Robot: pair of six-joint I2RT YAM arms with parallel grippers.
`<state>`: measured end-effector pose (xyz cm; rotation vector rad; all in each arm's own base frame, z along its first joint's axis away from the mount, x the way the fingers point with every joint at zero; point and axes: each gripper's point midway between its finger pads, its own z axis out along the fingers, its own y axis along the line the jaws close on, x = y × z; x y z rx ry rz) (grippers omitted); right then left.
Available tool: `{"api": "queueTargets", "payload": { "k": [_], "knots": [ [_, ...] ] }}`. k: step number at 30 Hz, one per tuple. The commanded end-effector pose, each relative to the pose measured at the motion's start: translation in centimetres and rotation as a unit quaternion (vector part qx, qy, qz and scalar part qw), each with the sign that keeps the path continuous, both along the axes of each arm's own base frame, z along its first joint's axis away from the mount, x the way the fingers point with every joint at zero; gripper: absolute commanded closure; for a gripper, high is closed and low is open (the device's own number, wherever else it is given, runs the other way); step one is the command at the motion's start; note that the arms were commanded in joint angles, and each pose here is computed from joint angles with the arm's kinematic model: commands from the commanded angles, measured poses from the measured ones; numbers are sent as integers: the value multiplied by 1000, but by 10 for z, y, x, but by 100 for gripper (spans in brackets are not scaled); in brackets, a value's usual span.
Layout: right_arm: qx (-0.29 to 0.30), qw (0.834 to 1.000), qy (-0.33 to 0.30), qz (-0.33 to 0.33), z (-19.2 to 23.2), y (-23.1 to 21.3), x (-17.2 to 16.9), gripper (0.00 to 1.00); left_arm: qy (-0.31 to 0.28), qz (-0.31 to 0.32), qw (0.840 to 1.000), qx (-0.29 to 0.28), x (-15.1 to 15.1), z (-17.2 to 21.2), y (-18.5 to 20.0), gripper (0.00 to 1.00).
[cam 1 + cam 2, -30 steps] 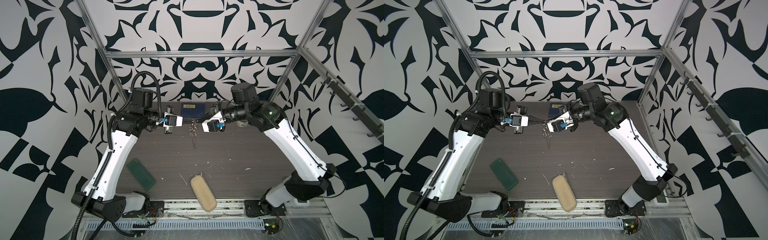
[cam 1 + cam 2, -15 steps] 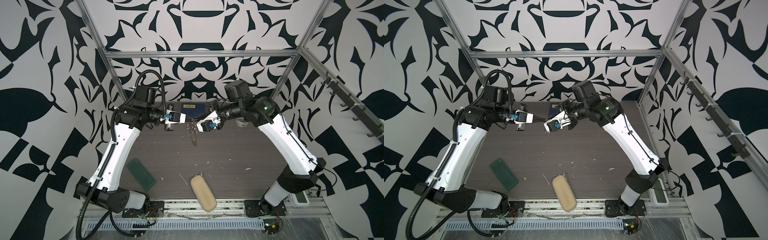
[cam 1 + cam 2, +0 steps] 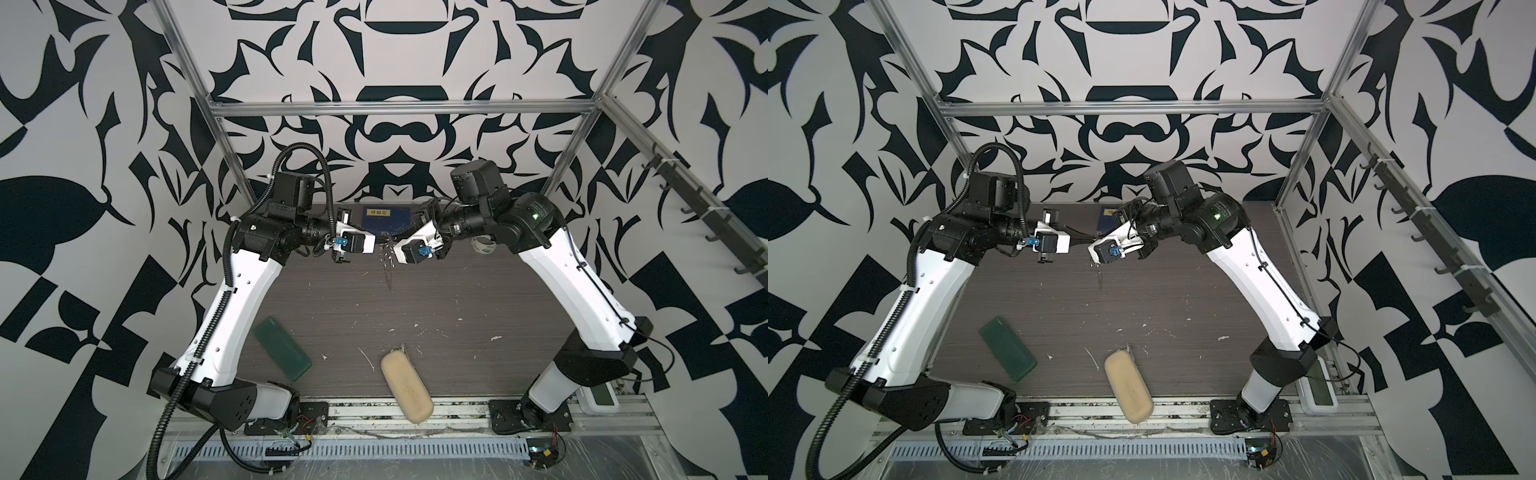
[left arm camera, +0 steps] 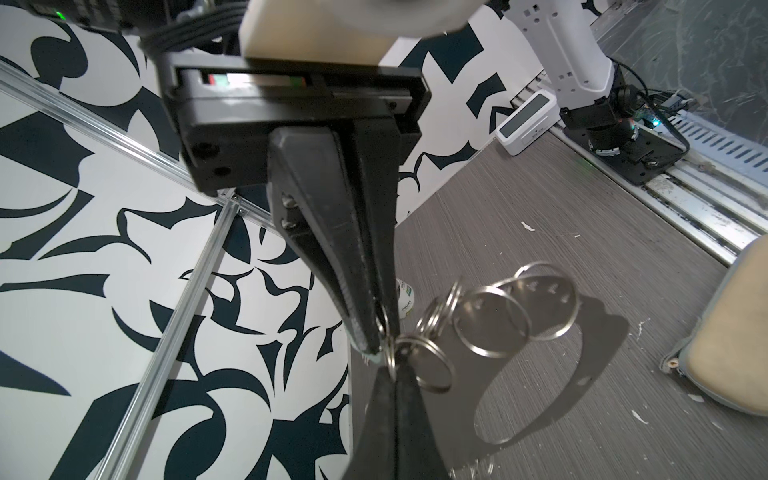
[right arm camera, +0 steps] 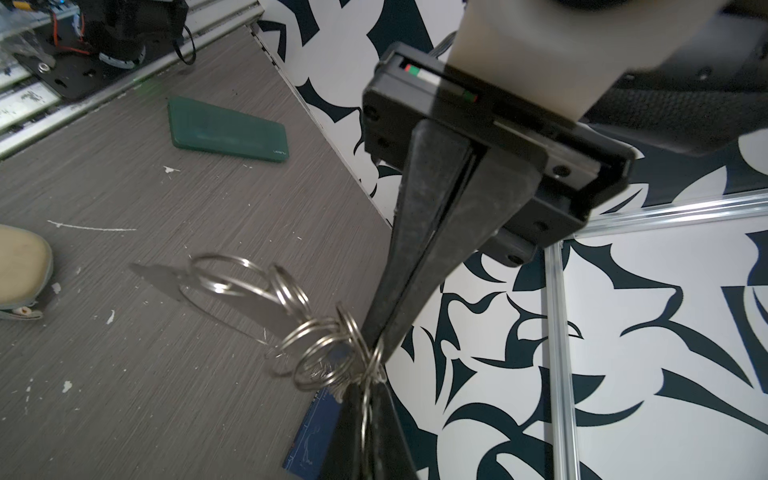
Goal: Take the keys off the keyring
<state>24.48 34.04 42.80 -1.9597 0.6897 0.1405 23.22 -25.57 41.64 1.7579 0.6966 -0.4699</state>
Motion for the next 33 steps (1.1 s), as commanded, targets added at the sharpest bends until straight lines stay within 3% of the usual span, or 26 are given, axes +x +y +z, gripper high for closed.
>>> {"api": "queueTargets", "payload": {
  "k": [1, 7, 12, 20, 28, 33],
  "knots": [
    [102, 982, -159, 1, 79, 16, 13, 100, 31, -67, 997, -5, -24, -12, -20, 100],
    [42, 977, -204, -51, 65, 1, 34, 100, 25, -60, 998, 0, -16, -14, -22, 100],
    [136, 985, -103, 5, 100, 0, -7, 100, -13, -73, 997, -15, -18, -13, -25, 100],
    [186, 982, -3, 18, 109, -15, -12, 100, -67, -78, 993, -65, -23, 6, -25, 100],
    [194, 979, 55, 24, 109, -21, -16, 100, -65, -78, 993, -65, -24, 4, -24, 100],
    [187, 981, 43, 22, 103, -18, -8, 100, -42, -87, 993, -65, -23, 2, -27, 100]
  ]
}}
